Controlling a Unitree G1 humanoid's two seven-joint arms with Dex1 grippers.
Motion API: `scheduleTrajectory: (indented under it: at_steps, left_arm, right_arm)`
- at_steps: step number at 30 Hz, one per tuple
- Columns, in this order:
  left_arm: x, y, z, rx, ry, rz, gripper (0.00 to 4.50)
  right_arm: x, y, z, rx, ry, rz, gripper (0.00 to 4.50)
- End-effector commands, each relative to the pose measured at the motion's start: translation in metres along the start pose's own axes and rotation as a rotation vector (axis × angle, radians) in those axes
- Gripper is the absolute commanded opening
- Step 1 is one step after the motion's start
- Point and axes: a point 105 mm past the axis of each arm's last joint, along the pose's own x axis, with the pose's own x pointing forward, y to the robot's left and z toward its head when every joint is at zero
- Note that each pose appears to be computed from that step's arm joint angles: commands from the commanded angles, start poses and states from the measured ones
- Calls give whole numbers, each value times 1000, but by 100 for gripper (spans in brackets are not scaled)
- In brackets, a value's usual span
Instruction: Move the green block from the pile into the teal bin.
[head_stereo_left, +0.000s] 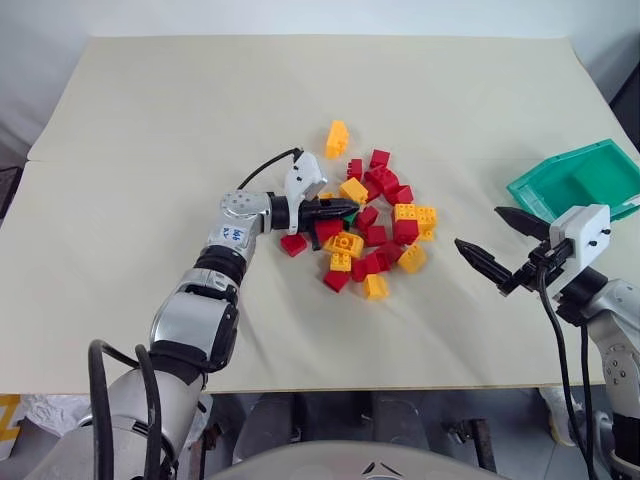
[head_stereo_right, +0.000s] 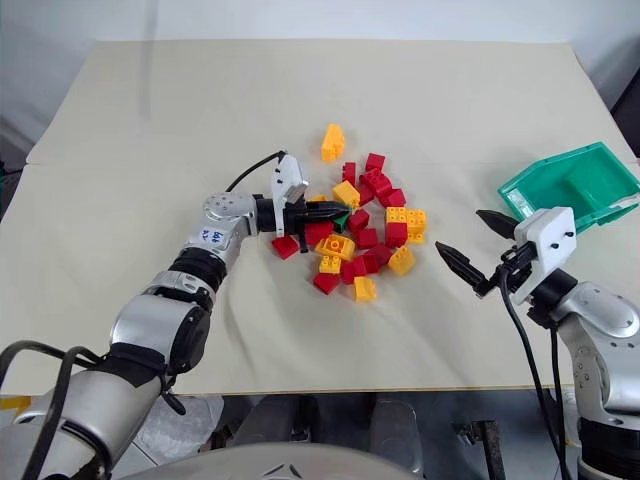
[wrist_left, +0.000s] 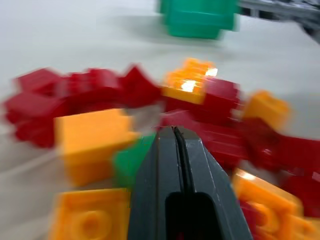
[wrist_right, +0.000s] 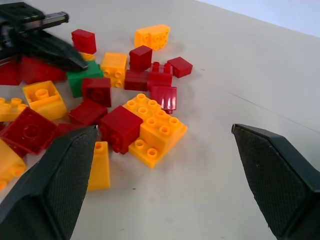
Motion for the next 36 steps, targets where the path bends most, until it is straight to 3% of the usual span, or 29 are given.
scheduleTrajectory:
  at_steps: [1,8,13,16,29,33,36]
  left_arm:
    - [-8,-13,-6,-5,16,-74,1]
    - [-39,-20,3,-9,1,-64,1]
    - [-84,3,18,24,20,128,1]
    - [-106,10,22,6,83,219,55]
    - [-149,-12,46,-4,167,248,444]
    - [-137,-16,53,29,131,247,448]
    - [-98,-14,61,75,76,234,448]
  right_arm:
    - [0,-4,12,-42,-29,5,450]
    - [9,-9,16,-49,-39,30,450]
    - [12,-10,17,-49,-38,54,450]
    - [12,-10,16,-46,-36,63,450]
    - [16,-6,15,-34,-43,83,450]
    - [16,-4,15,-32,-45,89,450]
    - [17,-2,17,-32,-61,82,450]
